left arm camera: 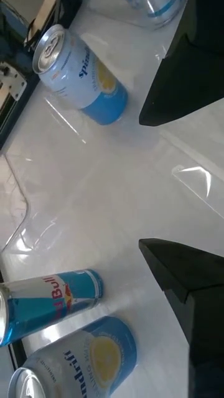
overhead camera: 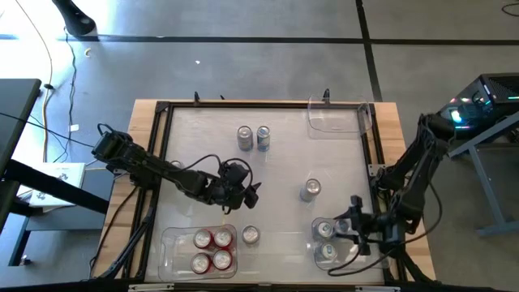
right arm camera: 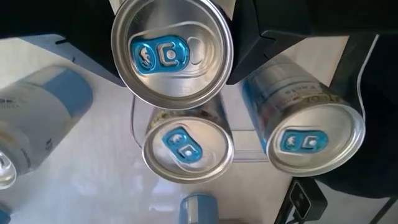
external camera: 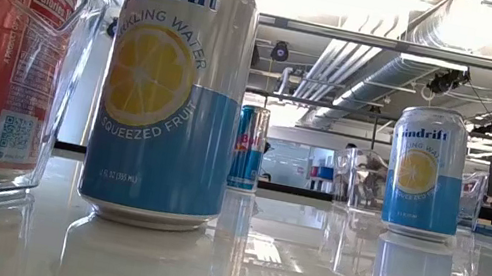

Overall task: Sort soda cans
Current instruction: Put the left blue soda can into the bottom right transparent bin, then put the blue soda can into the bottom right transparent bin

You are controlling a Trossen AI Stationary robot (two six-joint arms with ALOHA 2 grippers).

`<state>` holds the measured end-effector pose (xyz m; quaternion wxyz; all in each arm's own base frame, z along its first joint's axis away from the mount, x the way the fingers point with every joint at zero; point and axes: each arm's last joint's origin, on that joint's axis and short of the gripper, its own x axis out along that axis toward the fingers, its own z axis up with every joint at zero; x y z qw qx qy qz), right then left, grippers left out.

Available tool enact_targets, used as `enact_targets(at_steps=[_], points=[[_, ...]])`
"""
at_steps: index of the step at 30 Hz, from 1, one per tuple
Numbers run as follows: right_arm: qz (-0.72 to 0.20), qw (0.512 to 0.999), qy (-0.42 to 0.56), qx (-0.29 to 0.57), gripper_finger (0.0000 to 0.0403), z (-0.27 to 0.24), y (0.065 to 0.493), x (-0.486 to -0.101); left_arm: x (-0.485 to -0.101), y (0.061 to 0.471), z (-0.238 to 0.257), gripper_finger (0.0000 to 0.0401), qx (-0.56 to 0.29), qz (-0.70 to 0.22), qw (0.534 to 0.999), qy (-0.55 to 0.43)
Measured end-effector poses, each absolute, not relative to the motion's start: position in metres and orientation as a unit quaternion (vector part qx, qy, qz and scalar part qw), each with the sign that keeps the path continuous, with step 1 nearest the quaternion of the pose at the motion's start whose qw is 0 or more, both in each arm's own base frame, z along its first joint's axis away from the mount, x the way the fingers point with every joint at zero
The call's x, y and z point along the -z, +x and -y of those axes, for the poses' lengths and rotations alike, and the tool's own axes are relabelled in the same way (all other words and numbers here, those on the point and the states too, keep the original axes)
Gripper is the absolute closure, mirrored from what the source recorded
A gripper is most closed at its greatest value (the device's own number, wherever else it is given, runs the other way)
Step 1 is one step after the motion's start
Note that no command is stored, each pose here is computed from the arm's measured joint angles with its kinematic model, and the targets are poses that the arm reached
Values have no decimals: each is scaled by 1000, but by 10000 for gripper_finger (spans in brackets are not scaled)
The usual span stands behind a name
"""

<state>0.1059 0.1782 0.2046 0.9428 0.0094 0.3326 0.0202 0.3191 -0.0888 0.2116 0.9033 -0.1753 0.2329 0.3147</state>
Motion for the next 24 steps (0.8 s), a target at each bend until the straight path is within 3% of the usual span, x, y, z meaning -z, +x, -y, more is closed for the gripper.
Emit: enact_targets(at_steps=[3, 9, 24], points=[[-327, 945, -6, -14, 172, -181, 107, -201, -212, 320, 87, 94, -317, -232, 903, -176], [-327, 944, -31, -9, 93, -177, 108, -202, -214, 321, 88, 94, -313, -221, 905, -186], [-311, 948, -67, -26, 81, -186, 114, -254, -215, 323, 89, 94, -301, -218, 910, -183]])
